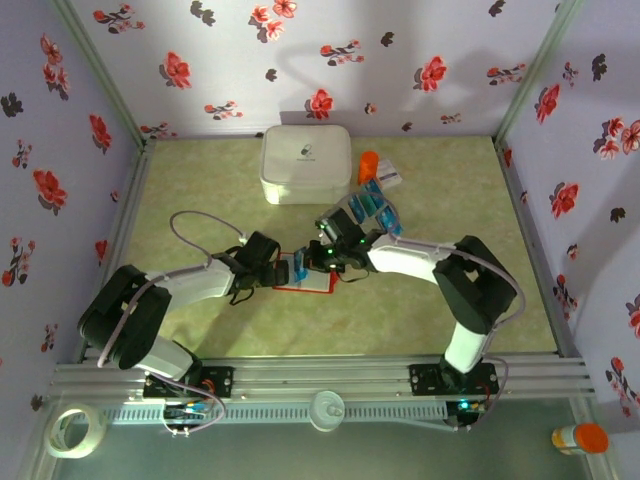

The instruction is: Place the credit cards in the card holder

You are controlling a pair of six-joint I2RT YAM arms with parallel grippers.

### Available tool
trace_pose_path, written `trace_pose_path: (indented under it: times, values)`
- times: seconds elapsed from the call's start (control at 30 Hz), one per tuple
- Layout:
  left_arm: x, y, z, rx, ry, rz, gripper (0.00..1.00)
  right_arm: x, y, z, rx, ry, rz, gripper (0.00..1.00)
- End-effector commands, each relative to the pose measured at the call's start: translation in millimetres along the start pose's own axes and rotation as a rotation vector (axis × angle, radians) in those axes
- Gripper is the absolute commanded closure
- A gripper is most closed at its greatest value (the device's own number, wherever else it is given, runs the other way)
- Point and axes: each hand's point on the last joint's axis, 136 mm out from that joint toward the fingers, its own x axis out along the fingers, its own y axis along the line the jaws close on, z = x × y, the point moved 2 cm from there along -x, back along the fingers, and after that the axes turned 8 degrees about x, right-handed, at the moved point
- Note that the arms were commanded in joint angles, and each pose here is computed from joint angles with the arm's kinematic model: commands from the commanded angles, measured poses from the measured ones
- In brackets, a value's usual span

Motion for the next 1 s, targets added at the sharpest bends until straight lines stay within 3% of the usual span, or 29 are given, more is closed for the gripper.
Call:
trace_pose_path:
  times: [0.0,0.4,0.97]
  values:
    - [6.4,11.9,-19.8,-0.005,0.054,0.039,0.00,-13.3,-7.3,7.9,0.040,-0.083,0.004,1.00]
    - [8.6,15.8,-26.9,-0.025,0.069,0.054,0.00,-19.4,-31.6,7.8,0.117,-0.243,0.087,1.00]
    - [10.2,20.4,-34.8,-0.024,0.082,0.068,0.00,-8.8,-23.9,5.3,0.110,-0.315,0.167,1.00]
